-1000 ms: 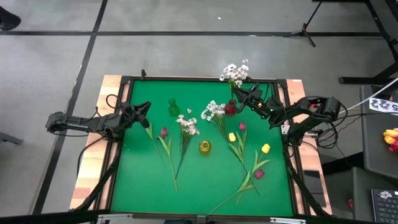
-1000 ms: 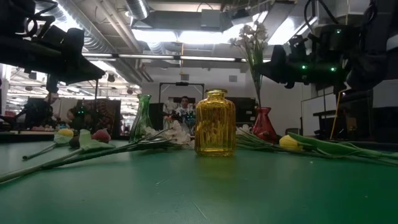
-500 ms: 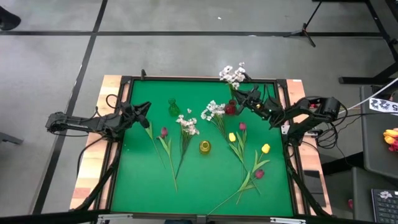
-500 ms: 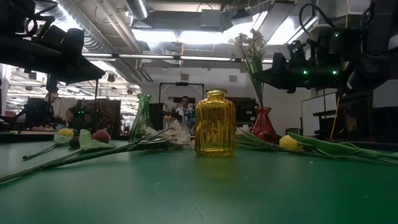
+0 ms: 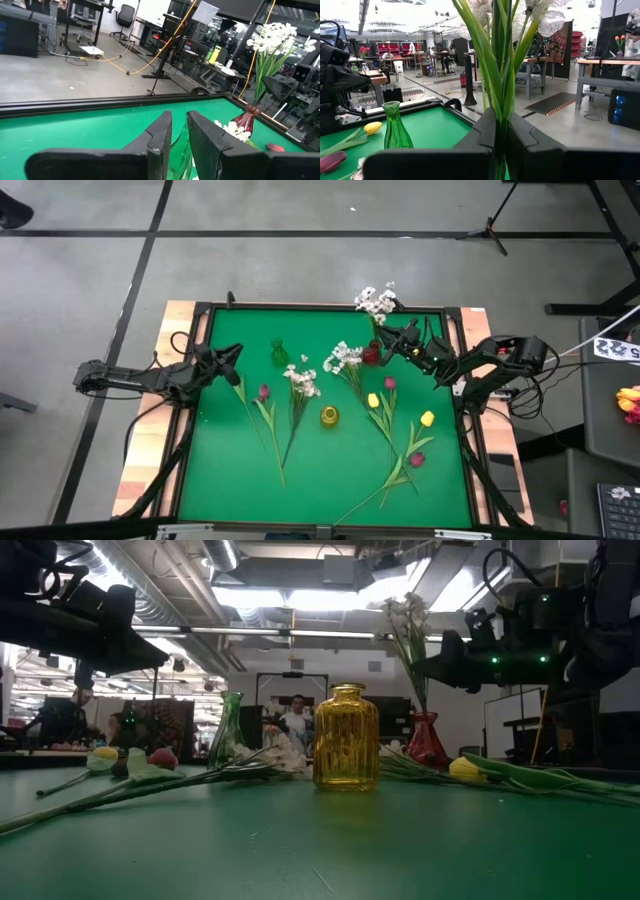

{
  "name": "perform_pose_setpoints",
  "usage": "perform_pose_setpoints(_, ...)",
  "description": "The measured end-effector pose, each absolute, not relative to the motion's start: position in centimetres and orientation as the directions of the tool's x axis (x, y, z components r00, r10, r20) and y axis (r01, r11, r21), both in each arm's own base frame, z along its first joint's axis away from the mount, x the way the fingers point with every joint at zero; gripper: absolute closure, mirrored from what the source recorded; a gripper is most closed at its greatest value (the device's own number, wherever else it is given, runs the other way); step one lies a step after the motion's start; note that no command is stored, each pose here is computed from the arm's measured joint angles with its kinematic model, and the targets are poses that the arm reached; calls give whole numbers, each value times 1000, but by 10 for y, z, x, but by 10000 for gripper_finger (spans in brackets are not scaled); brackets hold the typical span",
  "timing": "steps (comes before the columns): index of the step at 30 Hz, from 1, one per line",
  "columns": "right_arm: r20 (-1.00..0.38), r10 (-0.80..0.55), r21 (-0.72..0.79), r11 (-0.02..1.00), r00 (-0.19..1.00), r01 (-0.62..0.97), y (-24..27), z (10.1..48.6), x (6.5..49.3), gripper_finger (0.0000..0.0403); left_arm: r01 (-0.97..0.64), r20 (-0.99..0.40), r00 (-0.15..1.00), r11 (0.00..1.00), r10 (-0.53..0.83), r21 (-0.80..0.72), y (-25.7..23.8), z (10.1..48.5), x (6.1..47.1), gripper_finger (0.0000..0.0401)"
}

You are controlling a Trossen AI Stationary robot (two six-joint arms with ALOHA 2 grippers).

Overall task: Sort flowers into vase by color
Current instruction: Put the right white flower into the red vase

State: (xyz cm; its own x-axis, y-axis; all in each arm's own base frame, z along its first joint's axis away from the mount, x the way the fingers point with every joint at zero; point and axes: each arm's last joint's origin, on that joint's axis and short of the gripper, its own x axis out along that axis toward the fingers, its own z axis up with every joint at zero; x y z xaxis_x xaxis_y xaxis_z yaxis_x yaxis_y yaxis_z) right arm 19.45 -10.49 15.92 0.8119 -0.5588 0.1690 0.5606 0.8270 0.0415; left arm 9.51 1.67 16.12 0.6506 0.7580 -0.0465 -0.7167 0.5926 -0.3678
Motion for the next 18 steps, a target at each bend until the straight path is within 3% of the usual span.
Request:
perform_pose_setpoints(8, 169, -560, 42, 826, 811, 562, -105, 159, 195, 360, -716, -46, 651, 593, 758, -368, 17, 161, 95, 340)
perform_pose_setpoints(18, 173, -560, 42, 826, 810, 562, -105, 160, 194, 271, -716, -46, 651, 592, 758, -368, 17, 161, 95, 340)
